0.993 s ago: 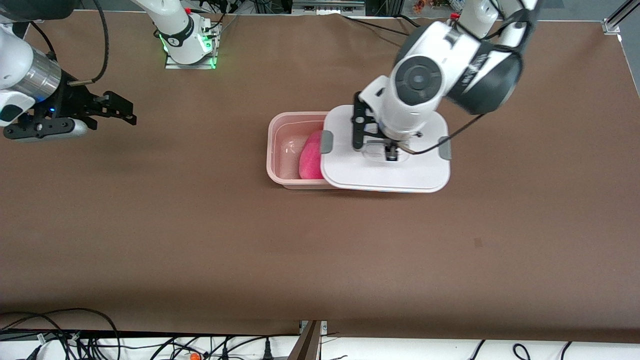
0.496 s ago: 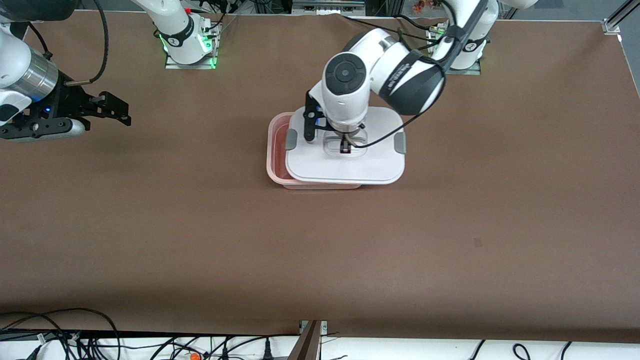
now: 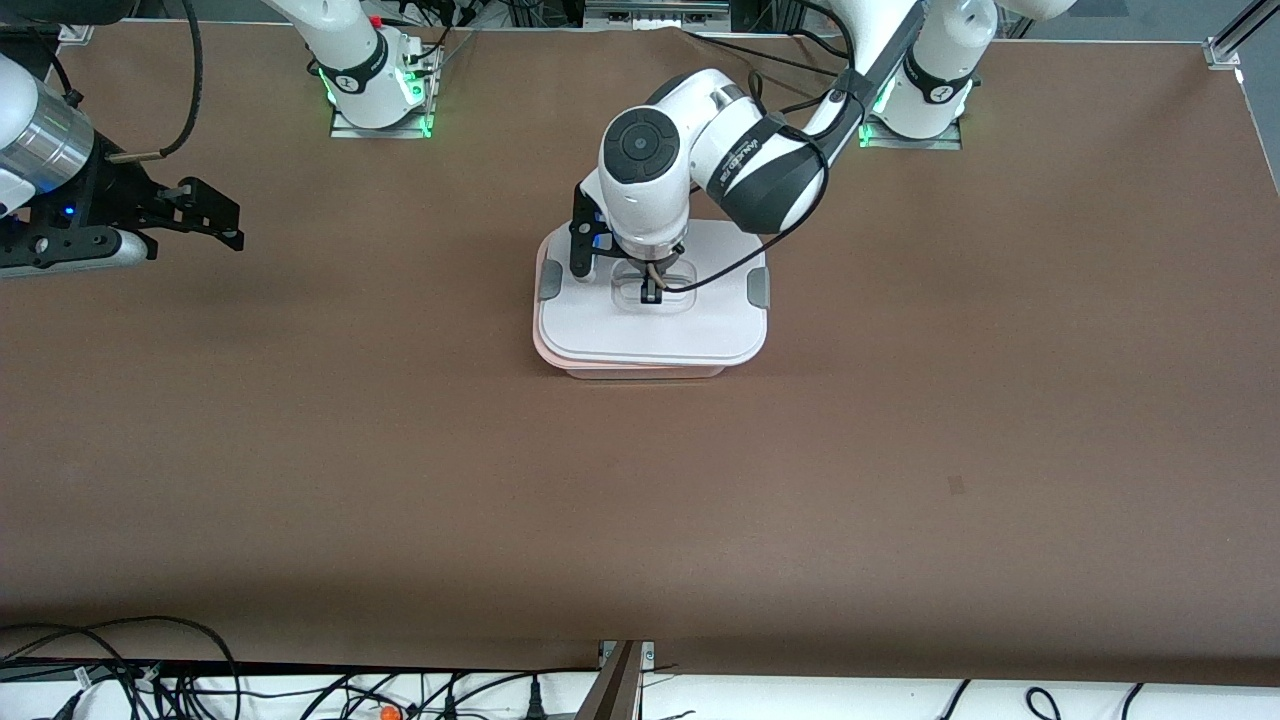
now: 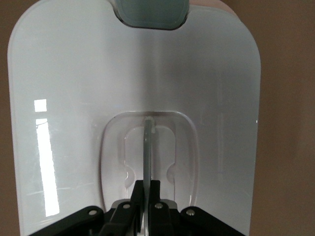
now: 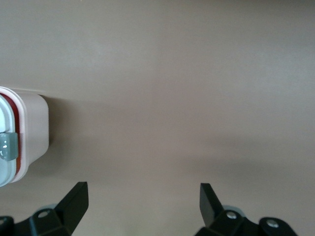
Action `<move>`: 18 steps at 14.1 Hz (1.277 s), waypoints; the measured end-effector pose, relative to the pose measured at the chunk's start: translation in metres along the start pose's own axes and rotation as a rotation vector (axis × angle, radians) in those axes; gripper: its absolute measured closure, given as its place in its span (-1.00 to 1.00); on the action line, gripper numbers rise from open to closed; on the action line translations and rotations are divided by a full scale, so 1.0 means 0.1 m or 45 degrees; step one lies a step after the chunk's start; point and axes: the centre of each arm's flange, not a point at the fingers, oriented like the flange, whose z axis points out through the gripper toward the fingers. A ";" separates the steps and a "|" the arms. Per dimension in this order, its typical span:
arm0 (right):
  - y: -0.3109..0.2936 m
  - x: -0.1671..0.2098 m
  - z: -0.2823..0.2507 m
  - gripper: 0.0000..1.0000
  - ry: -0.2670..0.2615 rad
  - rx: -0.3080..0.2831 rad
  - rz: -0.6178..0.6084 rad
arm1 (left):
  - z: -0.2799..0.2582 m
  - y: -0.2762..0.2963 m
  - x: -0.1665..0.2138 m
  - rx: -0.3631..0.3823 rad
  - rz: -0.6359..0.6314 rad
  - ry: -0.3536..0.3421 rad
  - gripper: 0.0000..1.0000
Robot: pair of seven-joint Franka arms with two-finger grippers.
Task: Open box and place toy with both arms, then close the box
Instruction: 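Lower the white lid onto the pink box with the left gripper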
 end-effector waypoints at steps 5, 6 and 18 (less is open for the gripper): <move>0.05 0.03 -0.01 -1.00 0.004 -0.010 0.010 | 0.08 0.07 0.11 0.004 -0.042 0.000 0.86; 0.05 0.03 -0.01 -1.00 0.003 -0.010 0.010 | 0.10 0.06 0.13 0.011 -0.053 0.008 0.86; 0.14 -0.02 0.04 -1.00 -0.054 -0.013 0.030 | 0.18 -0.01 0.12 0.032 -0.089 0.016 0.86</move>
